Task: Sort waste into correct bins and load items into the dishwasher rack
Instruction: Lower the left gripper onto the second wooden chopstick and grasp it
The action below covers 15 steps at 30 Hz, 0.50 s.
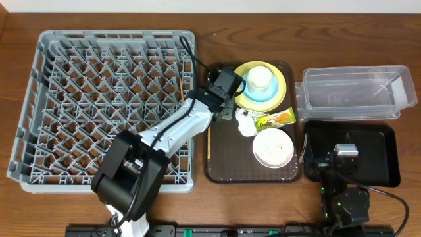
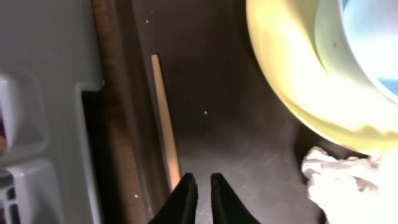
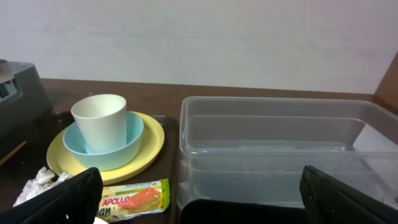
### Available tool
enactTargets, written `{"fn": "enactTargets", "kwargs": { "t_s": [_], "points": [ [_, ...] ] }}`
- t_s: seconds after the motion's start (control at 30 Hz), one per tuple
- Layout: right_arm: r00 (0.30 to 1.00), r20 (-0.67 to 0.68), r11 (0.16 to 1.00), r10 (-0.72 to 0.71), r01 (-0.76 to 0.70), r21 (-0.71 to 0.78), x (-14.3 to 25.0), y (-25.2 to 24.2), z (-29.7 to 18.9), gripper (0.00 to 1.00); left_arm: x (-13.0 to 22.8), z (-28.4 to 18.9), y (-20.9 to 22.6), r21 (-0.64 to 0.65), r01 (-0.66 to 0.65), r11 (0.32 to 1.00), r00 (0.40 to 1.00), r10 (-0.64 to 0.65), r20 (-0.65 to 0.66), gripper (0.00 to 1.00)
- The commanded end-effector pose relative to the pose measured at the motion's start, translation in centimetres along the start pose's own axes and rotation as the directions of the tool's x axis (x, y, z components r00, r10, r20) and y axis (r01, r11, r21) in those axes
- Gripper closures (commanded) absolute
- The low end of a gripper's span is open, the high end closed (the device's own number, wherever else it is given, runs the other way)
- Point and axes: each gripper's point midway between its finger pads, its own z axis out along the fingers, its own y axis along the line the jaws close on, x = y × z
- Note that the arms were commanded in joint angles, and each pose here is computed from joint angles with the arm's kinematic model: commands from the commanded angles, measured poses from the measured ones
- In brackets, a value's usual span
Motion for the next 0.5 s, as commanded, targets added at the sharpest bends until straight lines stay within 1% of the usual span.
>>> {"fn": "enactTargets", "kwargs": {
  "t_s": [0.0,0.17,0.47],
  "points": [
    [1.000,-0.005,1.000,-0.004,0.005,0.007,0.2,-0.2,0.0,0.01,0.1,0.5,1.2,-0.070,0.010,0.997,1.000,-0.010,0.009,0.88],
    [1.000,-0.005,1.000,-0.004,0.005,0.007,0.2,-0.2,0.0,0.01,0.2,0.5,1.3,-0.078,0.041,0.996,0.999,-0.040,0.009,0.88],
    [1.000,-0.005,1.000,-0.004,0.005,0.007,0.2,-0.2,0.0,0.01,0.6,0.3,0.2,-0.083,0.013,0.997,1.000,-0.012,0.014,0.88]
  ]
}}
